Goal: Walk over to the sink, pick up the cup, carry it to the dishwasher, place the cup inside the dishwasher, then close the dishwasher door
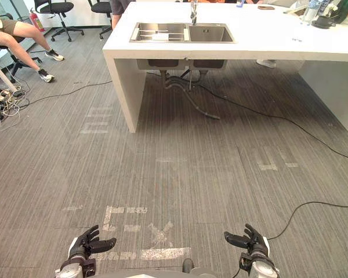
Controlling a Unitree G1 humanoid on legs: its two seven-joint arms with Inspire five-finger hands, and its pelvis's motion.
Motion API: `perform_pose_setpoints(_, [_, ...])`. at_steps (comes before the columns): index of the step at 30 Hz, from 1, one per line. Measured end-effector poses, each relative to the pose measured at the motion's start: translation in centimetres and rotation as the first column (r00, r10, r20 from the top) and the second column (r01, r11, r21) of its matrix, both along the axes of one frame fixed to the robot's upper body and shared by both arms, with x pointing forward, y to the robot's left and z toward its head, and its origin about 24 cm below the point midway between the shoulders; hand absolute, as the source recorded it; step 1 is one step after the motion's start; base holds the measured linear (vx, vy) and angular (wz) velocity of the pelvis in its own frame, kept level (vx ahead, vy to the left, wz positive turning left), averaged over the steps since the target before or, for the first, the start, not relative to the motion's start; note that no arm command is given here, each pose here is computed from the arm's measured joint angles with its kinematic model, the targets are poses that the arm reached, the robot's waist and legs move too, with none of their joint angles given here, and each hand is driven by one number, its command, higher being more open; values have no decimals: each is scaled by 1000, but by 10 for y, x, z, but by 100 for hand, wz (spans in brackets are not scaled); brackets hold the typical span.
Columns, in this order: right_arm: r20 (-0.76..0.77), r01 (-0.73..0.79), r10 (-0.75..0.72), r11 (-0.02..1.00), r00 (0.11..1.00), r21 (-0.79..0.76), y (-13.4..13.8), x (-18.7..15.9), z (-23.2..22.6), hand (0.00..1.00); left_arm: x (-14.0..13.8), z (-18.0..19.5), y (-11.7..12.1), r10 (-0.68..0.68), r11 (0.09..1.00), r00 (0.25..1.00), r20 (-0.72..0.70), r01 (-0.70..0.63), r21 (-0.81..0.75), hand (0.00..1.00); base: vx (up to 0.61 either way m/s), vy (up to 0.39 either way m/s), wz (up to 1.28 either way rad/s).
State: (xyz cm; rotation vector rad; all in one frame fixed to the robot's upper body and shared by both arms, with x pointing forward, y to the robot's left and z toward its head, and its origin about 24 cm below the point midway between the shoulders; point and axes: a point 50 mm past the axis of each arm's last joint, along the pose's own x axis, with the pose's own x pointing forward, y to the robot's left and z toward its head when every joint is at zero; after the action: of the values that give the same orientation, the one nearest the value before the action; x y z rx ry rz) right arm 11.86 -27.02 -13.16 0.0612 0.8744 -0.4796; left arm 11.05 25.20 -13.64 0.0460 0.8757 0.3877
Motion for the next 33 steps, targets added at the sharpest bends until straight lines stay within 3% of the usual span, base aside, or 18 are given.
perform_pose_setpoints(20, [67, -3, 4, 1000, 998, -18, 2, 24, 9, 90, 16, 5, -10, -6, 1000, 998, 68, 8, -29, 90, 52, 24, -5])
perform_pose_setpoints(26, [64, -56, 56, 998, 996, 2, 15, 32, 8, 90, 35, 12, -11, -13, 1000, 993, 116, 15, -17, 90, 324, -69, 36])
perform_pose_setpoints(33, [82, -51, 53, 998, 995, -26, 9, 37, 13, 90, 47, 12, -20, -24, 999, 992, 124, 29, -39, 90, 556, -261, 37])
